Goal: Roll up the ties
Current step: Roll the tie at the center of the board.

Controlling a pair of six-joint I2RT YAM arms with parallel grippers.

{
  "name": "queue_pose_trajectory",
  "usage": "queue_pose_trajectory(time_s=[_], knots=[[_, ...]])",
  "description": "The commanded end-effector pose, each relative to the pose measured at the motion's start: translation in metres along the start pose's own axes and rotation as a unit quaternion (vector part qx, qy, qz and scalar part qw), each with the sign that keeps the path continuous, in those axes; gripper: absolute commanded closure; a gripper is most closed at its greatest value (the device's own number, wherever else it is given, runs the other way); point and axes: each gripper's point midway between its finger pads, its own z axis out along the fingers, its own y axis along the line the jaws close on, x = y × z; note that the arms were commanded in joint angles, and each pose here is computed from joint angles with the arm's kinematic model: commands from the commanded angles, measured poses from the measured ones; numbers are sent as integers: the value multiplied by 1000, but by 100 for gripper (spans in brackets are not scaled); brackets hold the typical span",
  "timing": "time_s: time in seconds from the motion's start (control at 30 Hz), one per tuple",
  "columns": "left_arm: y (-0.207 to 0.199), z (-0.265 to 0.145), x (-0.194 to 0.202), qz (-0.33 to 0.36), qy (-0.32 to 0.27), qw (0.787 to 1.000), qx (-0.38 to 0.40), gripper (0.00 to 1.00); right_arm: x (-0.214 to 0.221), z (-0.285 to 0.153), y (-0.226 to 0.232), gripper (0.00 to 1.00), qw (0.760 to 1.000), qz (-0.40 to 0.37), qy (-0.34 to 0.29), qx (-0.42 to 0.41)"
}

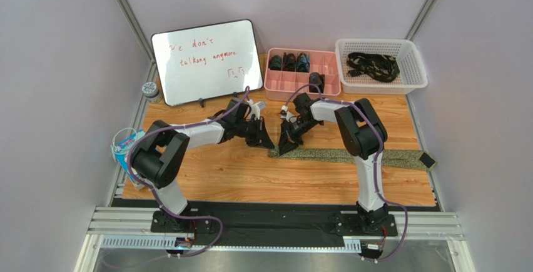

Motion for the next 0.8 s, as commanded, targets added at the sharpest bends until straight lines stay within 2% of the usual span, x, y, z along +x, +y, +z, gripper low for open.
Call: queue_pose_trajectory(time_s=[0.0,0.17,0.43,0.63,0.67,0.73,0.77], knots=[[-14,18,-18,4,-15,1000,15,100,-13,3,-14,100,999,-10,-20,36],[14,32,-16,-23,-8,999,-38,100,-12,3,-13,100,999,-12,-20,35],[57,25,12,-42,30,990,-135,100,-14,-5,-5,98,998,-28,-25,41],[73,19,21,-32,45,983,-175,100,-12,-15,4,86,998,-43,-25,40],[74,18,20,-29,44,983,-178,100,-10,-19,5,81,998,-41,-22,40],[74,17,21,-29,45,982,-181,100,-7,-26,11,77,998,-53,-26,38],[76,17,21,-29,44,981,-184,100,-6,-31,11,70,998,-51,-26,39]])
